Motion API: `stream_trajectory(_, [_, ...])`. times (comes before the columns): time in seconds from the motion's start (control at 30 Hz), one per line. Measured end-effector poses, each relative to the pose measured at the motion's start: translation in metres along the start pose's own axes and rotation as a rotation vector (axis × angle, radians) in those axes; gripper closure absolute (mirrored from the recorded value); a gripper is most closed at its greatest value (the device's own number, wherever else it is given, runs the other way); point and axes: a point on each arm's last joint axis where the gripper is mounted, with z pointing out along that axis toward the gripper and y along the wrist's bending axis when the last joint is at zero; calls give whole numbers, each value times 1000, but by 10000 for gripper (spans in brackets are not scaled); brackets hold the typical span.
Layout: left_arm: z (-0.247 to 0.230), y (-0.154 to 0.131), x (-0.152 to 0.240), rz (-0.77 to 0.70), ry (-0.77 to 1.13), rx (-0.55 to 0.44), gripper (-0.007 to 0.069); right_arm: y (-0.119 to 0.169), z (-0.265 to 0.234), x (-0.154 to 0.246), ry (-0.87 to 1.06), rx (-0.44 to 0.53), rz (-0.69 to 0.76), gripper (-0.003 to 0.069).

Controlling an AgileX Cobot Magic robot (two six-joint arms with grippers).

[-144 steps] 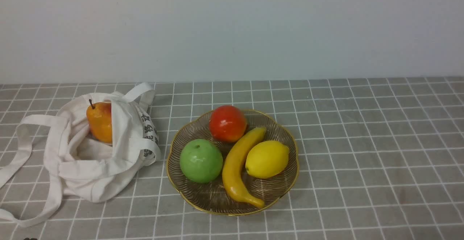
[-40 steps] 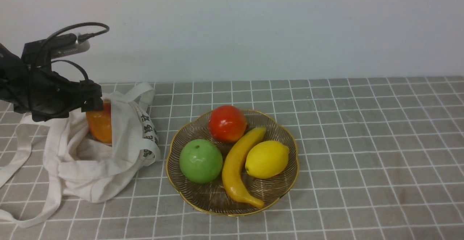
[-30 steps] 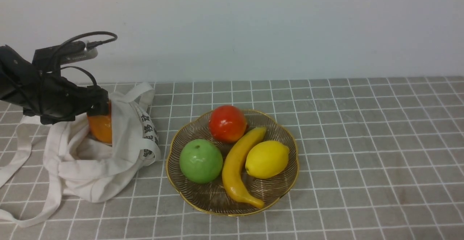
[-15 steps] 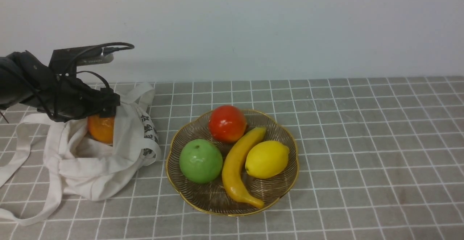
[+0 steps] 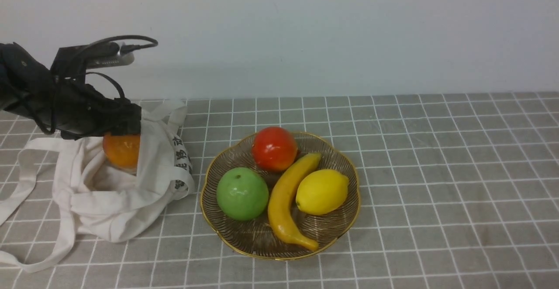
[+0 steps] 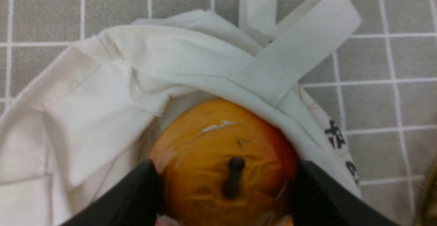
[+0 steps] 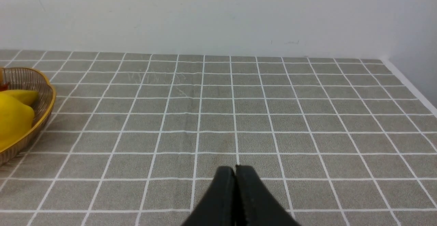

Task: Take the fruit out of the bag on the grey coffee tablecloth and place them on the plate.
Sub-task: 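Reach into the bag and grasp a fruit with the left gripper, then move the fruit from the bag onto the plate with the left gripper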

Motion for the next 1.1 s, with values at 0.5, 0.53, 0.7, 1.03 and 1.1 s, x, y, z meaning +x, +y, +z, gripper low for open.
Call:
stream_trajectory(0.5, [-84,-17,3,43,53,-18,181,0,0,0,0,0,-1,673])
stream_trajectory(0.53, [-88,-20,3,40,48,-10,181,0,0,0,0,0,-1,673])
stream_trajectory(0.7, [-116,-55,5,123,10,90,181,0,0,0,0,0,-1,673])
stream_trajectory(1.03, [-110,-153,32,365,116,404,181,0,0,0,0,0,-1,673])
stream_trajectory(1.1, [-105,-159,36,384,158,419,181,0,0,0,0,0,-1,673])
